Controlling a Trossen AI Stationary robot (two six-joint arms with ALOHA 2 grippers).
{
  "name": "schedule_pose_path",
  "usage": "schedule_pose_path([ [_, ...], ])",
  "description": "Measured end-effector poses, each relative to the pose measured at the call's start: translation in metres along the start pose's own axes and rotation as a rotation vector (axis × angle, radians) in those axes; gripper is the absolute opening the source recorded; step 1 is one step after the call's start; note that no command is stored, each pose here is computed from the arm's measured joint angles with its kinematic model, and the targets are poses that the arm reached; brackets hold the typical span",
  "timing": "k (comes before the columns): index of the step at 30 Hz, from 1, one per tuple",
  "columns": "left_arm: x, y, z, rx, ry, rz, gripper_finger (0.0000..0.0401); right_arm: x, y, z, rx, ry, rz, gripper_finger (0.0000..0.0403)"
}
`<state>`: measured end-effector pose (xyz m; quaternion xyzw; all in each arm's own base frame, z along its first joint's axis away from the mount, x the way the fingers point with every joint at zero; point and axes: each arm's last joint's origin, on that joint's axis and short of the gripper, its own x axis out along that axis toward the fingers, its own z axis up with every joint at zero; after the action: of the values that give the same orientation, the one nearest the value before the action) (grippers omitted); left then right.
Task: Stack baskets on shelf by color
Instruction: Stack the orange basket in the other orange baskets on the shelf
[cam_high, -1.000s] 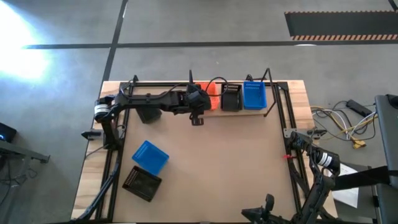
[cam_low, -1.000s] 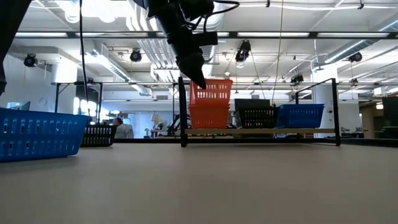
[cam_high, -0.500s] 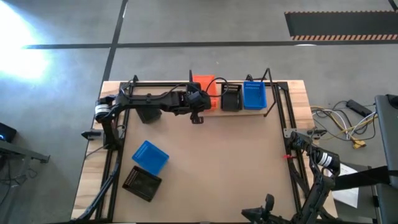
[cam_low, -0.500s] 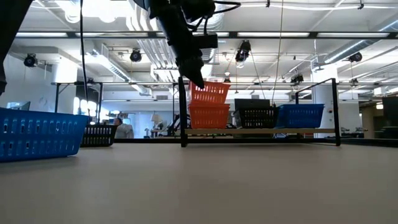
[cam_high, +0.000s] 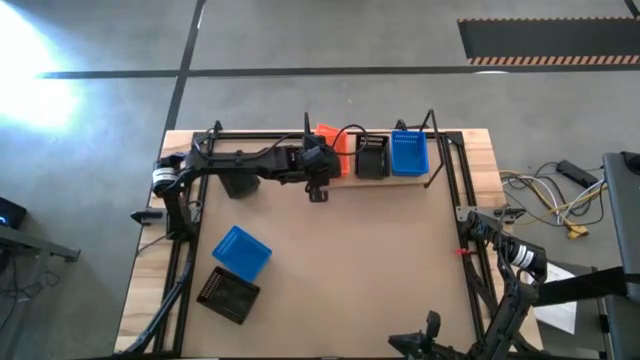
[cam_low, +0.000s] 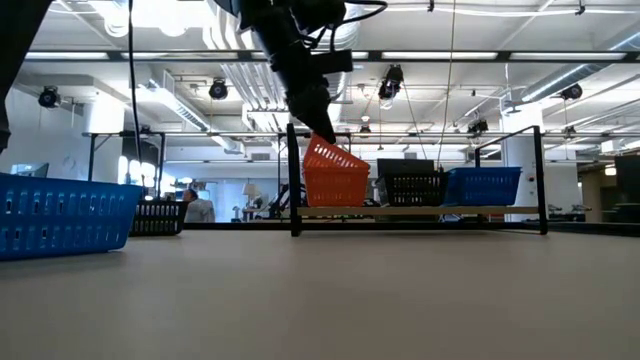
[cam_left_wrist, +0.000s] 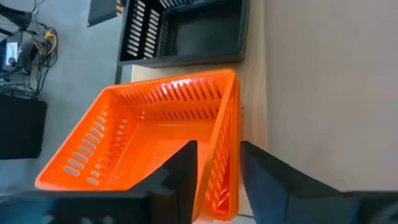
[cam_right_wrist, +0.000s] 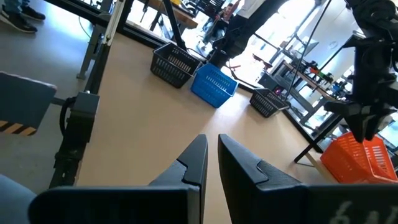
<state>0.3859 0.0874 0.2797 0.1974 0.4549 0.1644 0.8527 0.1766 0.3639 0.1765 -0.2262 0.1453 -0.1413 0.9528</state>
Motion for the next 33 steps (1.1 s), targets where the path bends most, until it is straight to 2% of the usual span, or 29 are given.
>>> schedule_pose_path([
  [3, -0.001, 0.000, 0.001, -0.002, -0.008, 0.000, 0.0120, 0.000, 0.000, 0.000, 0.000, 0.000, 0.000, 0.0031],
  [7, 0.002, -0.001, 0.000, 0.003, 0.000, -0.006, 0.0113, 0.000, 0.000, 0.000, 0.000, 0.000, 0.000, 0.0031],
  [19, 0.012, -0.003, -0.001, 0.030, 0.017, -0.009, 0.0006, 0.000, 0.000, 0.000, 0.000, 0.000, 0.000, 0.0031],
  [28, 0.011, -0.002, 0.000, 0.033, 0.029, 0.015, 0.0001, 0.000, 0.000, 0.000, 0.000, 0.000, 0.000, 0.0031],
  [33, 0.006, 0.002, 0.006, 0.016, -0.015, 0.033, 0.0001, 0.000, 0.000, 0.000, 0.000, 0.000, 0.000, 0.0031],
])
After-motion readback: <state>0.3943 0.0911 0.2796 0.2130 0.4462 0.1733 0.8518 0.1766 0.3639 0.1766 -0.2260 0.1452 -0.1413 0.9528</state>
